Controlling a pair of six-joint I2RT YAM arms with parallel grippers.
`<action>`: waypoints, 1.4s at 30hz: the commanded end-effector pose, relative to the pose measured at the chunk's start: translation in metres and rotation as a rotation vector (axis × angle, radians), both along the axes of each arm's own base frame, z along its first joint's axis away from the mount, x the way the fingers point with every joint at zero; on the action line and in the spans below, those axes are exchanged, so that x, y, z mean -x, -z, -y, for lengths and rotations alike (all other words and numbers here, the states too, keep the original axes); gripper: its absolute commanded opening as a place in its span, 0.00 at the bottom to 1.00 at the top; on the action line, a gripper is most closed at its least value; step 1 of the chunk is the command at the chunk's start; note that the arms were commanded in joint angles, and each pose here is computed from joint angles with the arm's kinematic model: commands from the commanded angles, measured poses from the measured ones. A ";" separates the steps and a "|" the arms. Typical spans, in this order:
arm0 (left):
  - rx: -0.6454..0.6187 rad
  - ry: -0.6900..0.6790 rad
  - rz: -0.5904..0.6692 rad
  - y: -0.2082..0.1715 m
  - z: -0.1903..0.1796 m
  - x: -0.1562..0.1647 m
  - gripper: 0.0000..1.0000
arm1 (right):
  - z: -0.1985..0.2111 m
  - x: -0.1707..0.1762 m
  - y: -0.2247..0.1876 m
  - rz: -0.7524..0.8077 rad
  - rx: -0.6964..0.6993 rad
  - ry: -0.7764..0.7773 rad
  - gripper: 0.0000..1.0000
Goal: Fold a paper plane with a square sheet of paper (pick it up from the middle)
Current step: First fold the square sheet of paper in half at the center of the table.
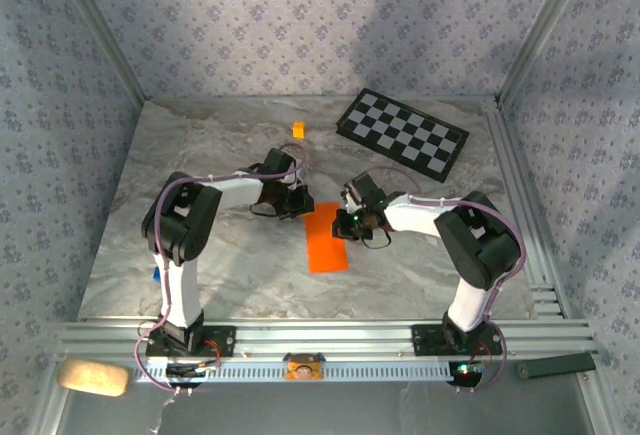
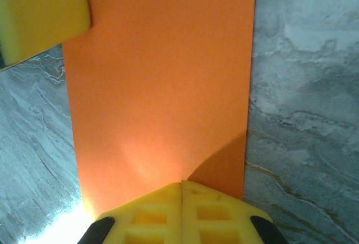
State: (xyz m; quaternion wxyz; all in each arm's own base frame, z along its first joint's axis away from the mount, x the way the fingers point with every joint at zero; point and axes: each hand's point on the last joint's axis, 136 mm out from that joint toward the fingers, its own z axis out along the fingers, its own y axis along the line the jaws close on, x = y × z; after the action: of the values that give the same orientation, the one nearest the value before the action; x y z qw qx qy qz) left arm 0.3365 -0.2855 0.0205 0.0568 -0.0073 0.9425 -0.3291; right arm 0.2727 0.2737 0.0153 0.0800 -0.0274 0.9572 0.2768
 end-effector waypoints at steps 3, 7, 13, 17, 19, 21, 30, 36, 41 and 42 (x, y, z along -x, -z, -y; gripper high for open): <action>-0.084 -0.040 -0.030 0.020 -0.018 0.000 0.10 | 0.065 0.054 0.067 -0.203 0.316 0.012 0.00; -0.085 -0.071 -0.020 0.018 -0.022 -0.009 0.10 | 0.065 0.054 0.067 -0.202 0.316 0.013 0.00; -0.075 -0.109 0.018 0.009 -0.025 -0.030 0.10 | 0.066 0.054 0.066 -0.200 0.319 0.014 0.00; -0.110 -0.146 0.041 0.011 -0.034 -0.039 0.10 | 0.067 0.055 0.067 -0.202 0.321 0.016 0.00; -0.120 -0.156 0.048 0.012 -0.037 -0.042 0.10 | 0.067 0.055 0.067 -0.199 0.320 0.014 0.00; -0.127 -0.155 0.043 0.014 -0.038 -0.043 0.10 | 0.068 0.055 0.067 -0.200 0.320 0.015 0.00; -0.209 -0.155 0.085 0.008 -0.047 -0.048 0.10 | 0.067 0.055 0.066 -0.197 0.320 0.015 0.00; -0.236 -0.144 0.170 -0.026 -0.045 -0.055 0.10 | 0.064 0.050 0.062 -0.180 0.305 0.016 0.00; -0.148 -0.098 0.216 -0.060 -0.026 -0.044 0.11 | 0.061 0.050 0.061 -0.182 0.294 0.014 0.00; -0.121 -0.081 0.218 -0.064 -0.021 -0.039 0.12 | 0.062 0.050 0.061 -0.184 0.296 0.015 0.00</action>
State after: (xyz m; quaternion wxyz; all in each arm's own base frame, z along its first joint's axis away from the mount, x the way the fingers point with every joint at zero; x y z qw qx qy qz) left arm 0.3826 -0.2502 0.0499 0.1501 -0.0374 0.9588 -0.2383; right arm 0.2727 0.2732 0.0156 0.0814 -0.0273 0.9573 0.2760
